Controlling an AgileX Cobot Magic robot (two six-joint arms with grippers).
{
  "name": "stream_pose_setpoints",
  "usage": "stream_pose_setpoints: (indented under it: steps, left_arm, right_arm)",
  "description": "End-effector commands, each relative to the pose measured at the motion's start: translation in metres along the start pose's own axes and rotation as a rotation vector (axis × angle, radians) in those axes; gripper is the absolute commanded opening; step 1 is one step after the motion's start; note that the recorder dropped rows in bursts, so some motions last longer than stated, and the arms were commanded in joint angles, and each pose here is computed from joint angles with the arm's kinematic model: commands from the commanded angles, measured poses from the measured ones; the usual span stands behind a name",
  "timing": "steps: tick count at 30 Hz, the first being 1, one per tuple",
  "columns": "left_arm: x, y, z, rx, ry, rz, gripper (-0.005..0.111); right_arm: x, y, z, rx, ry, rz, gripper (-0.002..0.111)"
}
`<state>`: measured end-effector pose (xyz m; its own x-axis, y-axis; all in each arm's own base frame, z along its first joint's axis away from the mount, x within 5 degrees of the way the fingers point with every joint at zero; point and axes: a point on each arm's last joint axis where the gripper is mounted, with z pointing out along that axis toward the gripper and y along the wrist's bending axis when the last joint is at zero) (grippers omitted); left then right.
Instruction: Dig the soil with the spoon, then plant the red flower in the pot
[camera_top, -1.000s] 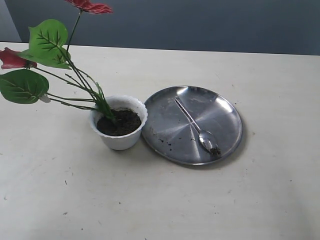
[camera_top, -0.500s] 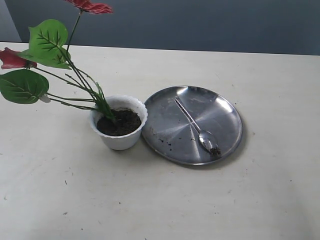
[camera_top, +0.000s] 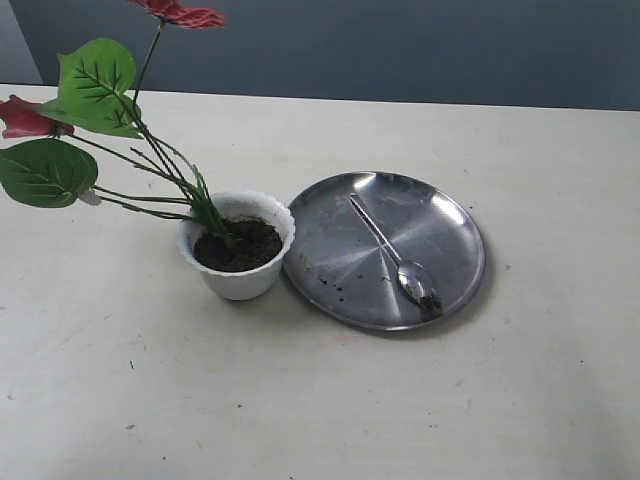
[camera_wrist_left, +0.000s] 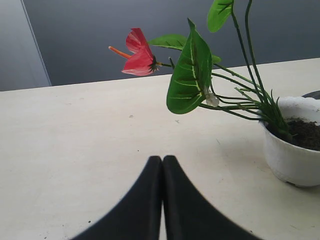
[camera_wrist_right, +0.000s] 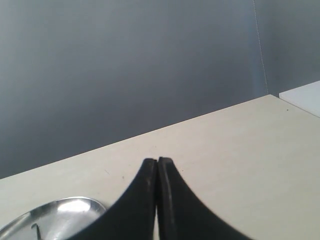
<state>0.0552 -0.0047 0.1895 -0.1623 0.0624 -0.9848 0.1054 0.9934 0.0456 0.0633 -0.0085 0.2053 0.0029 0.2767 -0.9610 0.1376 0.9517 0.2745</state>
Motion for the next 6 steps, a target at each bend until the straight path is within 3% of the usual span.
stream_pose_setpoints:
  steps: [1, 6]
  left_arm:
    - [-0.0021, -0.0003, -0.0003, 0.006, -0.017, -0.003, 0.001]
    - [-0.0021, -0.0003, -0.0003, 0.006, -0.017, -0.003, 0.001]
  right_arm:
    - [0.0, -0.0005, -0.0002, 0.006, -0.007, -0.005, 0.0]
    - [-0.0002, -0.0004, -0.0002, 0.005, -0.009, 0.0, 0.0]
